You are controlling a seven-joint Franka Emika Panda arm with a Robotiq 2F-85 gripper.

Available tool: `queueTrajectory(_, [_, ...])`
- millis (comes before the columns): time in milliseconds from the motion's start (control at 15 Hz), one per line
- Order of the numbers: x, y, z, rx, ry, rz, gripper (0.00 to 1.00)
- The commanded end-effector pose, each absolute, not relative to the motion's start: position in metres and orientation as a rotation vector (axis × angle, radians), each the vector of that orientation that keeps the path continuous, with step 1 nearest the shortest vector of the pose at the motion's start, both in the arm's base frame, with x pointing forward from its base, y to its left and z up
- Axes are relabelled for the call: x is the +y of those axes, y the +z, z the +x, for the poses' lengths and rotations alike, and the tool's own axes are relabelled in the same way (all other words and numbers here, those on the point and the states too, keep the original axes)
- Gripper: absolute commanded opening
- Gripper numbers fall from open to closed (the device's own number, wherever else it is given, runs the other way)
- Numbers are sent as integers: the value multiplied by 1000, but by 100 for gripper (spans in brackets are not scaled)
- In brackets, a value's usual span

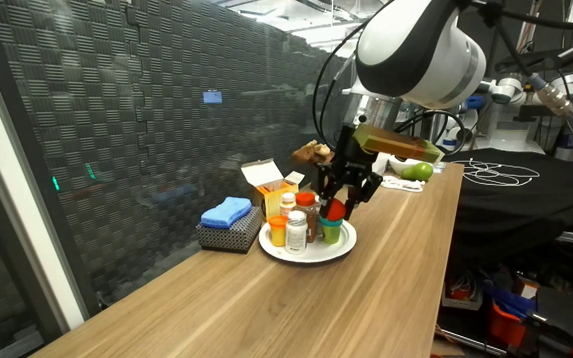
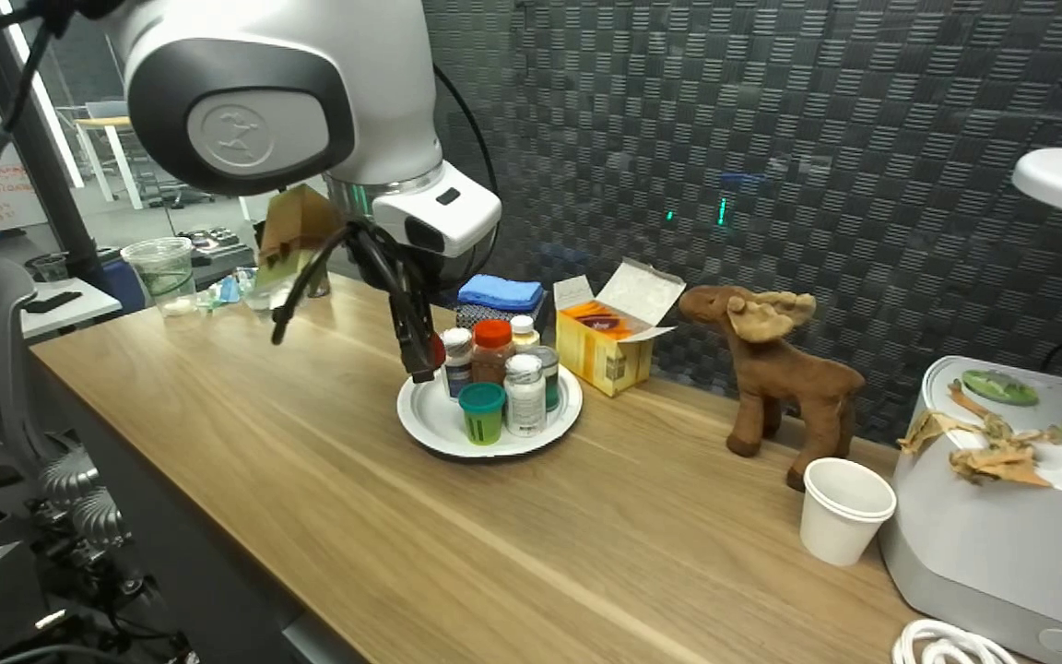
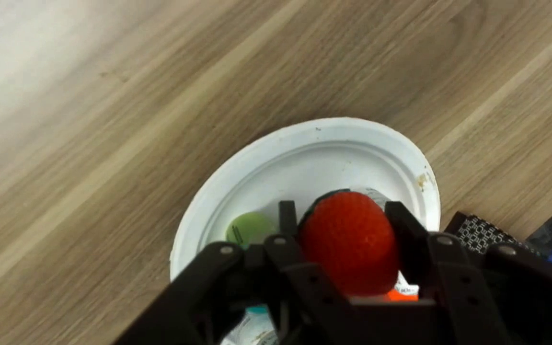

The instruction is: Put all the containers on the white plate

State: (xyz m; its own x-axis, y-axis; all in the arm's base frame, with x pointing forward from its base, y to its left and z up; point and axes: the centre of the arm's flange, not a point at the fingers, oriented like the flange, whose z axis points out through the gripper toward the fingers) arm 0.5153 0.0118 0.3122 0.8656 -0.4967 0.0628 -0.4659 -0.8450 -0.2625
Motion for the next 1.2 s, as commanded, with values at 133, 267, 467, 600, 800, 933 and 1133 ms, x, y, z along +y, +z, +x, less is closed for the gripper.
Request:
queueTrajectory(133, [23,298,523,611,-79,-2865,24])
queueTrajectory(267, [25,290,532,599,-44,-2871,24])
queueTrajectory(467, [28,281,546,590,-3,-2873,24])
queueTrajectory(600, [29,277,556,586,3,-2880,24])
queueTrajectory(800, [31,273,567,578,17,-2895,24])
queueTrajectory(933, [32,271,568,555,42,-2911,74])
queueTrajectory(1133, [33,276,560,527,72,-2916,88])
